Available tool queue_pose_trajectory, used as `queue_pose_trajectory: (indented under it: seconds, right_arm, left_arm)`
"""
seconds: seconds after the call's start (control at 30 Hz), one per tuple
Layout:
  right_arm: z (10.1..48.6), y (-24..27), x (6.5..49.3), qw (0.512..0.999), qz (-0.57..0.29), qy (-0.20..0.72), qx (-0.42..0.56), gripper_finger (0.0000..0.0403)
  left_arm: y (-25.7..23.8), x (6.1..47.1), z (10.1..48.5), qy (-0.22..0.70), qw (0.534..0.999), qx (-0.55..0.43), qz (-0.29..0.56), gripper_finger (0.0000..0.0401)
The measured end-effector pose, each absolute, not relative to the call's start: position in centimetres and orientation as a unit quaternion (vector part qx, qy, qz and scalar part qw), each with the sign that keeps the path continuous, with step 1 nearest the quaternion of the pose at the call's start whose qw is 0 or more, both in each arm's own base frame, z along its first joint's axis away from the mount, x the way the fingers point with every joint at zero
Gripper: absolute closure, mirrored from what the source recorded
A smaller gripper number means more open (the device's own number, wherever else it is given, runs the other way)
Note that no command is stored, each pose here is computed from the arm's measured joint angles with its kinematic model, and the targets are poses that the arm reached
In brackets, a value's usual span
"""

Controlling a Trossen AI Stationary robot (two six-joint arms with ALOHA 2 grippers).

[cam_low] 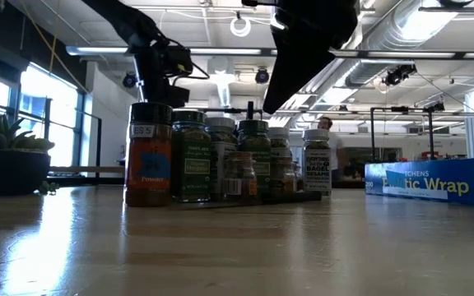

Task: Shelf spices
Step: Put the black lid seasoning bottle on the shelf

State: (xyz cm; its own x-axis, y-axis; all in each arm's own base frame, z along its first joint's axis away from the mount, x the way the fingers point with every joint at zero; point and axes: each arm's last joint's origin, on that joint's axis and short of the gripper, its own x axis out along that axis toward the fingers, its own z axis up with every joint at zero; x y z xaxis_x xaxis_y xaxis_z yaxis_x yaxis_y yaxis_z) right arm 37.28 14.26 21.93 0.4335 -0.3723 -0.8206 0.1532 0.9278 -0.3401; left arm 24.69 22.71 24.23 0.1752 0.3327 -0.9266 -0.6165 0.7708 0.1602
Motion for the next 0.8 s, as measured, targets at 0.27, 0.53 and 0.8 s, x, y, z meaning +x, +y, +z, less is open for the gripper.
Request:
queue_pose_trajectory:
  seconds: [0.27, 0.53, 0.8]
  right_arm:
    - [21.9, 14.3, 37.3, 0.840, -0.156, 0.508, -0.106, 0.0139]
    - [21.8, 14.6, 36.7, 0.830, -0.154, 0.525, -0.106, 0.0139]
    - [25.5, 15.3, 34.9, 0.791, -0.202, 0.553, -0.163, 0.0139]
  left_arm:
    - [20.7, 26.9, 25.2, 0.527, 0.792, -0.088, 0.296, 0.0400]
    - [19.6, 22.9, 29.0, 0.535, 0.780, -0.058, 0.319, 0.0400]
    - [15.9, 20.1, 25.8, 0.512, 0.817, -0.091, 0.250, 0.0400]
